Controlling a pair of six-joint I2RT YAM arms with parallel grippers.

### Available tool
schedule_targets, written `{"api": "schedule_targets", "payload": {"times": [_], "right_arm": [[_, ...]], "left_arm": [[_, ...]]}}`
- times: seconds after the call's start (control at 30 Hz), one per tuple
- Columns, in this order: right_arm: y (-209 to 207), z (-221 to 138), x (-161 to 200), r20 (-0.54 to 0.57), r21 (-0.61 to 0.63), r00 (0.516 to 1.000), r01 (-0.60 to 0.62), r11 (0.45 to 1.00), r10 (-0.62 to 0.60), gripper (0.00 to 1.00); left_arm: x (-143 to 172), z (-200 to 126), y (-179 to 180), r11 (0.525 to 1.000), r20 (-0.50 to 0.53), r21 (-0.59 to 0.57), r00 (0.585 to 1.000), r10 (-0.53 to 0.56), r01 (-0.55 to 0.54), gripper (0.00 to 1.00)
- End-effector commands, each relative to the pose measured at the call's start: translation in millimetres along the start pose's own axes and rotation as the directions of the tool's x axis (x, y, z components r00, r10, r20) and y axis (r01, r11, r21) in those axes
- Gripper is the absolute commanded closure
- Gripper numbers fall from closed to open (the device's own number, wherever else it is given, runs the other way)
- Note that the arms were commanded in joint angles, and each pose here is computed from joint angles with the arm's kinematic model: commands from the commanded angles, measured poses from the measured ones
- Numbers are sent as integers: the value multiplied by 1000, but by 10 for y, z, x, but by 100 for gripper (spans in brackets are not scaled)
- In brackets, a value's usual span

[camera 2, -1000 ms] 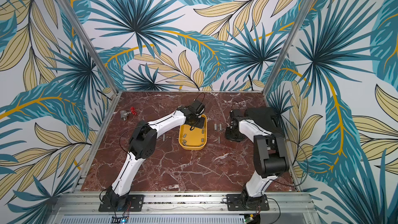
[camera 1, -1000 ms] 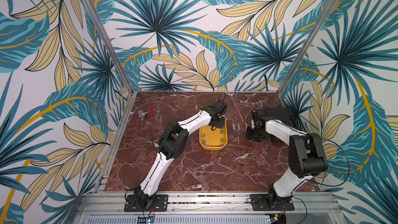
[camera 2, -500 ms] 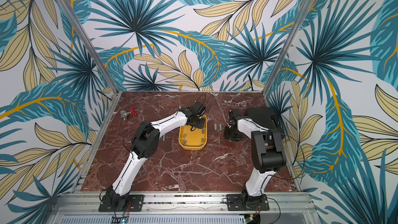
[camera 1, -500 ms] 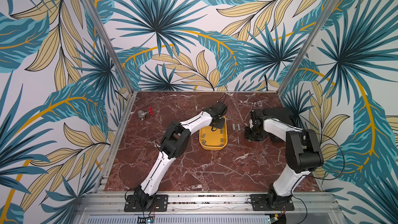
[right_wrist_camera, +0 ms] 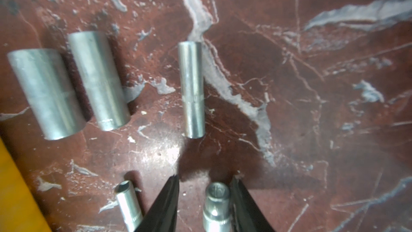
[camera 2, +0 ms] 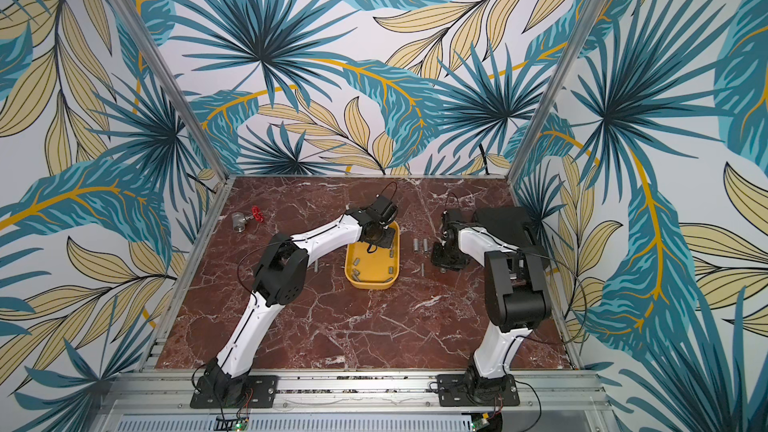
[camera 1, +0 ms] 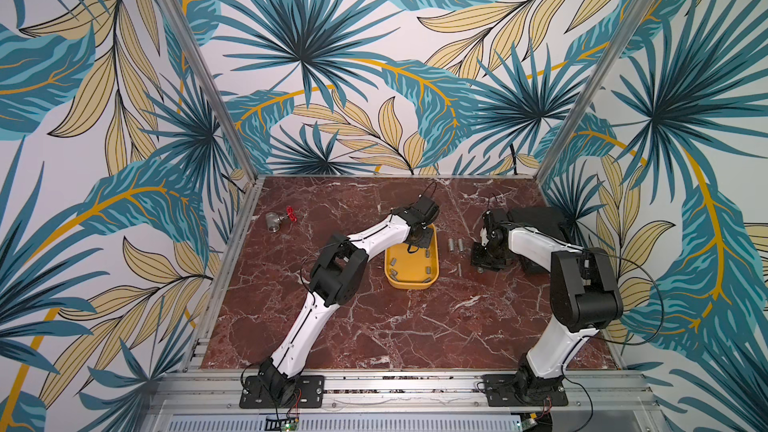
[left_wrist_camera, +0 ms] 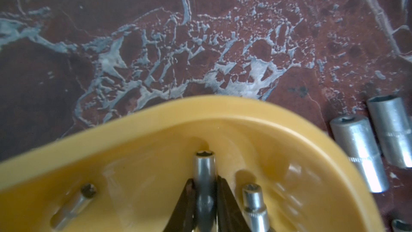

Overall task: Take out the socket from the storage box
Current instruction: Pick up the socket head from the storage box, then place the socket head at the center of the board.

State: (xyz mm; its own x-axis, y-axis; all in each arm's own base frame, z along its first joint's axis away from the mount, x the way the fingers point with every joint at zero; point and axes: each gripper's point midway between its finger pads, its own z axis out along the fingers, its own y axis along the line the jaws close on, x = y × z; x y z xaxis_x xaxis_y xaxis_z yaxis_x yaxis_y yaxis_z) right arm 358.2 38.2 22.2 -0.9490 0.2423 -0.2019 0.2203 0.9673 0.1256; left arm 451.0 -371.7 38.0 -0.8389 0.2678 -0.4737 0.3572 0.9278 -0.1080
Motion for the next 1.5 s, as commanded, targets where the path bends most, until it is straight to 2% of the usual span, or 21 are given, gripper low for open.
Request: {"api": "schedule_targets", "payload": {"times": [0.0, 0.3, 0.43, 0.7, 0.87, 1.03, 1.47], "right_arm": [[8, 55, 91, -33, -15, 999, 5, 1000, -5, 60], [33, -20, 56, -17, -26, 1000, 5, 1000, -6, 60], [42, -40, 56, -15, -31, 1000, 6, 1000, -7, 60], [28, -57, 73, -13, -26, 1000, 10, 1000, -11, 60], [44, -69, 63, -8, -34, 1000, 10, 999, -10, 60], [47, -61, 81, -12, -39, 1000, 10, 999, -10, 60], [72, -91, 92, -12, -53, 1000, 9, 999, -10, 59]], "left_arm": [[-184, -354, -5, 1000, 66, -4, 998, -6, 6, 81], [-332, -912, 44, 999, 166, 9, 986, -35, 34, 82], [-302, -1163, 172, 997, 193, 13, 978, -74, 73, 82], [111, -1574, 848, 977, 200, -43, 960, -194, 207, 82], [608, -1621, 1289, 954, 157, -124, 955, -253, 274, 82], [1027, -1589, 1548, 926, 125, -164, 939, -322, 339, 82], [1508, -1265, 1824, 888, 30, -220, 912, -408, 404, 82]]}}
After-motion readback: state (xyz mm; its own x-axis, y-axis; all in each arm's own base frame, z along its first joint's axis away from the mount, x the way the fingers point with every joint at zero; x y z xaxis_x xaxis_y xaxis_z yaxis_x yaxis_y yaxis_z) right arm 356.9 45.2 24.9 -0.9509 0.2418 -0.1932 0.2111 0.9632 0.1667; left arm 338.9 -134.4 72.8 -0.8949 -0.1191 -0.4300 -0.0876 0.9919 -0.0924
